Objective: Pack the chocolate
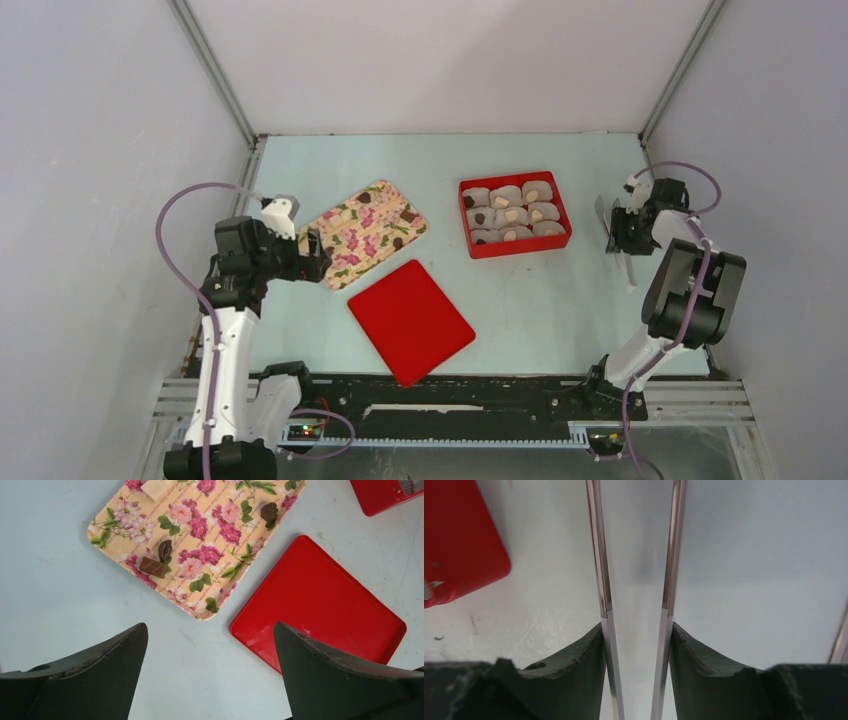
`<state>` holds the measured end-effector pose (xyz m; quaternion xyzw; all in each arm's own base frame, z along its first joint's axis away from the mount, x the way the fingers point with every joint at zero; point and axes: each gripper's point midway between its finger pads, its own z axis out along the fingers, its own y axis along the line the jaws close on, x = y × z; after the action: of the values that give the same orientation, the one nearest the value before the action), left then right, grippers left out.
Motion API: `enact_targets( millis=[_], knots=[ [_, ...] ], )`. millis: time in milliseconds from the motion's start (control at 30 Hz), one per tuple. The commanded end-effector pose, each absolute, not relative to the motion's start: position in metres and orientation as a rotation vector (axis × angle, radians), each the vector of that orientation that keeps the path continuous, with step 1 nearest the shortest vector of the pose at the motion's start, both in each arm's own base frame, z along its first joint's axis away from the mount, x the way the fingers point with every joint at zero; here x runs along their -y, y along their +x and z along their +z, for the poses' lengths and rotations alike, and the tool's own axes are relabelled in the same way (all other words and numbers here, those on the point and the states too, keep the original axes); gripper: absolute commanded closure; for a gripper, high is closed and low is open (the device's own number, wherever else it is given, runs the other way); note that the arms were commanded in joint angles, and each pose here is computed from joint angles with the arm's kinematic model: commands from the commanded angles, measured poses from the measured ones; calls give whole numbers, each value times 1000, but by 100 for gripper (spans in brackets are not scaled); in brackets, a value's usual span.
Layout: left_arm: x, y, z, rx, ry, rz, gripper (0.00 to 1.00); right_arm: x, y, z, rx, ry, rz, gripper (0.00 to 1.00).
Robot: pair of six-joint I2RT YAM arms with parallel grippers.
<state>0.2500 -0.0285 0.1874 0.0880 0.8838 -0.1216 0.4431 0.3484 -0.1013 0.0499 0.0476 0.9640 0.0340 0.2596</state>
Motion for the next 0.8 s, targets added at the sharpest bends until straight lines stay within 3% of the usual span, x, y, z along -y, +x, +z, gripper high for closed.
enact_targets(
  millis=[0, 433, 600, 767],
  knots=[
    [27, 251, 186, -2173, 198, -300, 0, 106, 354, 36, -2639, 119, 65, 51],
    [54, 255, 186, -2201, 323, -382, 0, 96, 341, 101, -2516, 164, 217, 36],
    [70, 249, 169, -2242, 489, -378, 0, 23, 342, 130, -2397, -283, 446, 39],
    [81, 243, 140, -2322, 723, -296, 3, -42, 349, 130, -2327, -743, 312, 47]
  ],
)
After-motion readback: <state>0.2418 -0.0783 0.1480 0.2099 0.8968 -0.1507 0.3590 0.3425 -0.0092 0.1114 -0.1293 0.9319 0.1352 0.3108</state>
